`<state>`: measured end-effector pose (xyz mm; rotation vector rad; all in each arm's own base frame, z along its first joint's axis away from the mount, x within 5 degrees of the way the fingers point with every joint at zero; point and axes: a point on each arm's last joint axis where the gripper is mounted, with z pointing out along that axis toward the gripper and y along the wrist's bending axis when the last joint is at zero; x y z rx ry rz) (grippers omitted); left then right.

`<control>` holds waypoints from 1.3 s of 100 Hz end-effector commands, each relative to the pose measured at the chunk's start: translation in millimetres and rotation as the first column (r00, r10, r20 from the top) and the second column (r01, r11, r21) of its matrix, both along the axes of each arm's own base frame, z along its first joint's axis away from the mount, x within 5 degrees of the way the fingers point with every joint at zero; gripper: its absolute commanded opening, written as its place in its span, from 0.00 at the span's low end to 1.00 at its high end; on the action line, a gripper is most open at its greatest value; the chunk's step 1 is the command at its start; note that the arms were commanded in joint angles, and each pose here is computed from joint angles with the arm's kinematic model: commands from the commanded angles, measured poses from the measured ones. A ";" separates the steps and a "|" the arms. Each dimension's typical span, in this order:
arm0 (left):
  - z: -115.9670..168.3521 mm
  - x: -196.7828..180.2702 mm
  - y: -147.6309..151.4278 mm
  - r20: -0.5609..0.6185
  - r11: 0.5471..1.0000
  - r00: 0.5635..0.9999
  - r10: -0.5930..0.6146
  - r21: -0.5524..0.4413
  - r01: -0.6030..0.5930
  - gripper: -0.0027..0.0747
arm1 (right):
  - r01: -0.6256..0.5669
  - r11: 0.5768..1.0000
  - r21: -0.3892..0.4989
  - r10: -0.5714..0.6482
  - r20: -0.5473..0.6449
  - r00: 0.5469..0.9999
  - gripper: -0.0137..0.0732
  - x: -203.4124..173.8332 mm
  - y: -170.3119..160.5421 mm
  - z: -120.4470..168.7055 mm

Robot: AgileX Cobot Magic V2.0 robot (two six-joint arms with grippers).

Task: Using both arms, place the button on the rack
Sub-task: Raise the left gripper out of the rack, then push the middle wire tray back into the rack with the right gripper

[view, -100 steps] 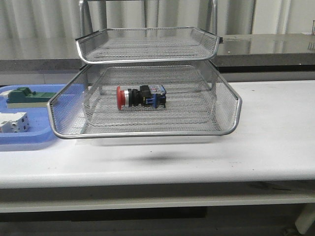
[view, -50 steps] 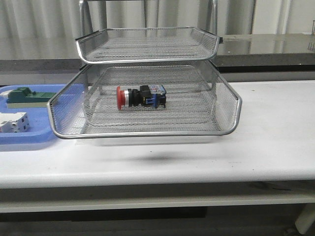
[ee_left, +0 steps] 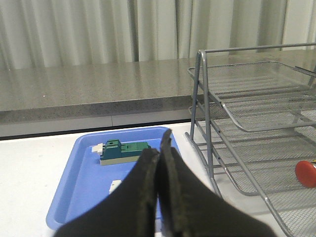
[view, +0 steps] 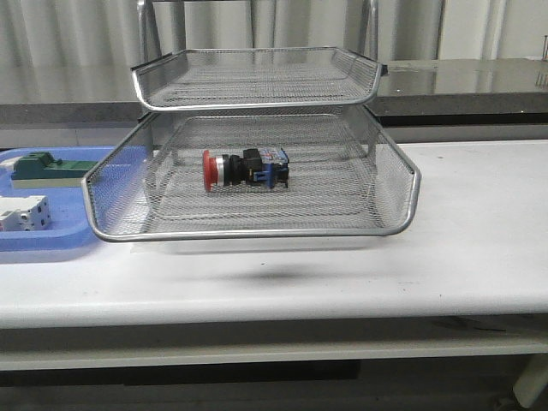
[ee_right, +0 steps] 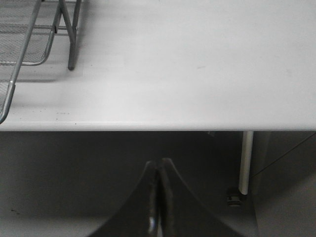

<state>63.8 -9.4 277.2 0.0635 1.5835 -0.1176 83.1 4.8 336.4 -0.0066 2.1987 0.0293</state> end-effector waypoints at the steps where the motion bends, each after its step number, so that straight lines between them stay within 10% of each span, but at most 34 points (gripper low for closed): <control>1: 16.2 -0.8 2.9 0.094 0.999 0.995 0.033 -0.034 -0.030 0.01 | -0.020 1.000 0.017 0.018 0.101 0.995 0.08 3.1 1.8 13.8; 48: 16.2 -0.8 2.8 0.093 0.999 0.995 0.032 -0.042 -0.028 0.01 | -0.169 0.963 0.210 0.192 -0.094 0.977 0.08 77.0 48.5 -17.6; 130: 16.2 -0.8 2.8 0.093 0.999 0.995 0.032 -0.042 -0.028 0.01 | -0.605 0.775 0.183 0.627 -0.341 0.700 0.08 137.9 209.2 -108.4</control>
